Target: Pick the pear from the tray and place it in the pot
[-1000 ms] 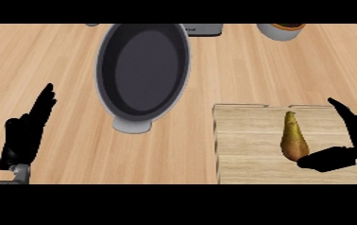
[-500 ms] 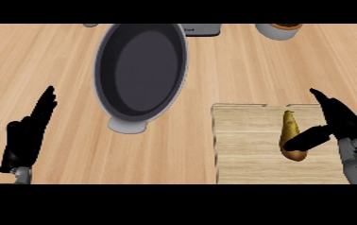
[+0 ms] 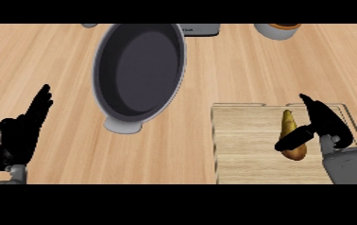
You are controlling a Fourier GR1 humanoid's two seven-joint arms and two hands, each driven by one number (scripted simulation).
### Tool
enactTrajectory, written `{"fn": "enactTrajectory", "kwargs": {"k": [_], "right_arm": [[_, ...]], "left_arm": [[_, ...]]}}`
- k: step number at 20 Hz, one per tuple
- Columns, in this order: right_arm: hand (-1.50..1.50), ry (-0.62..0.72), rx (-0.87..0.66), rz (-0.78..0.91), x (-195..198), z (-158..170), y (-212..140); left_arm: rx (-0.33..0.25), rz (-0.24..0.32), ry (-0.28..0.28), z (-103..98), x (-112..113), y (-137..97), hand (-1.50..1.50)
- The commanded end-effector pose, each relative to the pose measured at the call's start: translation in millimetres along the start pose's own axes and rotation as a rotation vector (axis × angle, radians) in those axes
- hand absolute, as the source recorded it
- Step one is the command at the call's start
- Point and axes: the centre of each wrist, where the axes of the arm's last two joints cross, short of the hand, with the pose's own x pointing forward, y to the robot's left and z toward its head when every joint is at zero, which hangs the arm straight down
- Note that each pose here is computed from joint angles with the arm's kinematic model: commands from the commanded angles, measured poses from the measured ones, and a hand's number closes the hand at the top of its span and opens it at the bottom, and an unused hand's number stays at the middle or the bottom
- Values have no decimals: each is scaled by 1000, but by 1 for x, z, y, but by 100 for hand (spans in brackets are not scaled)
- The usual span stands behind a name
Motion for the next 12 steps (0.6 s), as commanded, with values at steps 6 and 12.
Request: {"fn": "enactTrajectory", "kwargs": {"k": [6,12], "right_arm": [[-150,59,-1,19,-16,-30,1],[-150,67,19,27,-10,-12,7]], "left_arm": [[1,-2,4,14,-7,-6,0],[5,0,-14,10,-6,-12,0]]}}
